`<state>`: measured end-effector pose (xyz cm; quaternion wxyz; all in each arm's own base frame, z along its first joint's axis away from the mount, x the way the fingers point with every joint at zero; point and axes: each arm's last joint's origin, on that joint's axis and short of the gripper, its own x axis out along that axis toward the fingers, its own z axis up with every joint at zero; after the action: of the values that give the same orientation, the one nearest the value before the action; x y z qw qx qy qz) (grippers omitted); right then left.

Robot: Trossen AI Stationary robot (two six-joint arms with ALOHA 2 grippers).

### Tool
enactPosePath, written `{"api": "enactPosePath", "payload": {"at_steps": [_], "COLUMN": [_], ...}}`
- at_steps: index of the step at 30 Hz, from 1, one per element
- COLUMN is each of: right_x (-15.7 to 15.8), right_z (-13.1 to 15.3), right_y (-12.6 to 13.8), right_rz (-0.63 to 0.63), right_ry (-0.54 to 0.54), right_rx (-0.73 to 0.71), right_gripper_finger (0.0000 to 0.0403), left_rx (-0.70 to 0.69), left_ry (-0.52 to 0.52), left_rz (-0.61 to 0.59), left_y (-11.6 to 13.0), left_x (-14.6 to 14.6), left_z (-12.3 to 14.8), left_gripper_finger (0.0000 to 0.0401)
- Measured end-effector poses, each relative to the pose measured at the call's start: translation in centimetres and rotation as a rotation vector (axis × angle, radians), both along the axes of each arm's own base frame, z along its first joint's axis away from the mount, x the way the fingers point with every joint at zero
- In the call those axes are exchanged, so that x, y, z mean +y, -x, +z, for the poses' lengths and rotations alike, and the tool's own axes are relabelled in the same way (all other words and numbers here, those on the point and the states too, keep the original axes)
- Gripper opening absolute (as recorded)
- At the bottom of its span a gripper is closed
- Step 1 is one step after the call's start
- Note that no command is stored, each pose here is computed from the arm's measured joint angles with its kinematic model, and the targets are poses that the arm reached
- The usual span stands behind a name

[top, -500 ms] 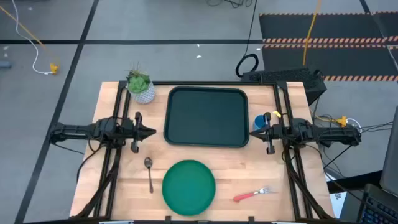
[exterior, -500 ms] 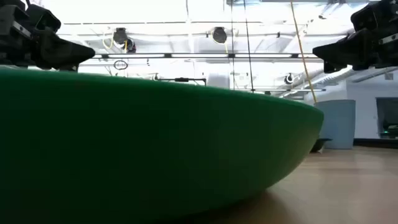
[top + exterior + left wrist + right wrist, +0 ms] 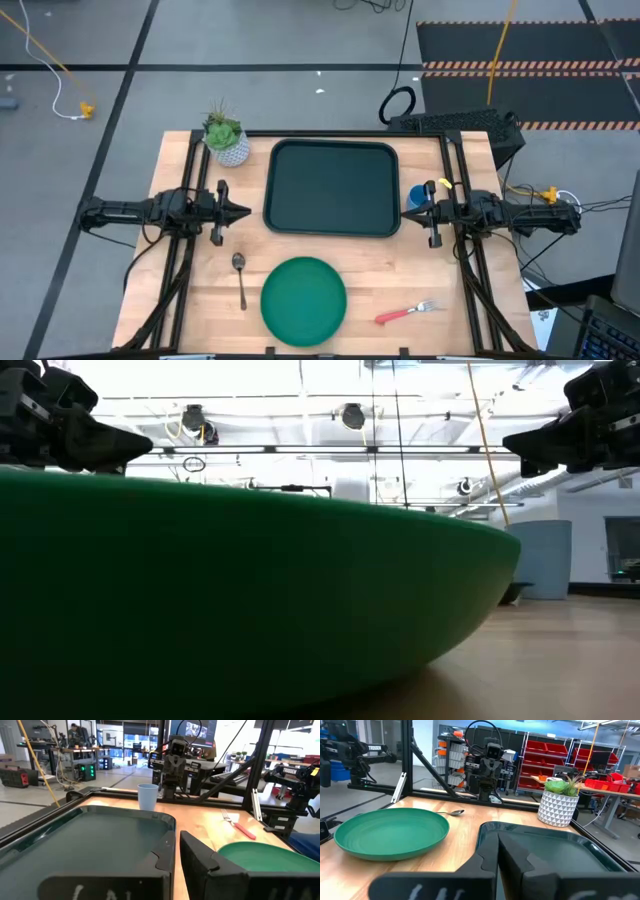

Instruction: Pick and place plate/cup/fork/spoon on tray

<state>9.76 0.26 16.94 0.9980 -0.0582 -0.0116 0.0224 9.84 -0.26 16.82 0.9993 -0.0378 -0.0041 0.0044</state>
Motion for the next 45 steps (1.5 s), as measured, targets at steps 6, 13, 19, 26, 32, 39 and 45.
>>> {"api": "enactPosePath", "payload": {"at_steps": [6, 13, 19, 26, 32, 39, 45], "right_x": [0.0, 0.0, 0.0, 0.0, 0.0, 0.0, 0.03], "right_z": [0.01, 0.0, 0.0, -0.01, 0.01, 0.02, 0.02], "right_y": [0.0, 0.0, 0.0, 0.0, 0.0, 0.0, 0.0], "right_rz": [0.0, 0.0, 0.0, 0.0, -0.001, -0.001, 0.007], "right_ry": [0.0, 0.0, 0.0, 0.0, 0.014, 0.027, -0.122], "right_rx": [0.0, 0.0, 0.0, 0.0, -0.001, -0.003, 0.005], "right_gripper_finger": [0.0, 0.0, 0.0, 0.0, 0.0, 0.0, 0.0], "left_rx": [0.0, 0.0, 0.0, 0.0, 0.0, -0.009, -0.01], "left_ry": [0.0, 0.0, 0.0, 0.0, 0.0, 0.0, 0.0], "left_rz": [0.0, 0.0, 0.0, 0.0, 0.0, 0.029, 0.029], "left_y": [0.0, 0.0, 0.0, 0.0, 0.0, 0.01, 0.01], "left_x": [0.0, 0.0, 0.0, 0.0, 0.0, 0.08, 0.08], "left_z": [0.0, 0.0, 0.0, 0.0, 0.0, 0.09, 0.1], "left_gripper_finger": [0.0031, 0.0031, 0.0031, 0.0031, 0.0031, 0.0031, 0.0031]}}
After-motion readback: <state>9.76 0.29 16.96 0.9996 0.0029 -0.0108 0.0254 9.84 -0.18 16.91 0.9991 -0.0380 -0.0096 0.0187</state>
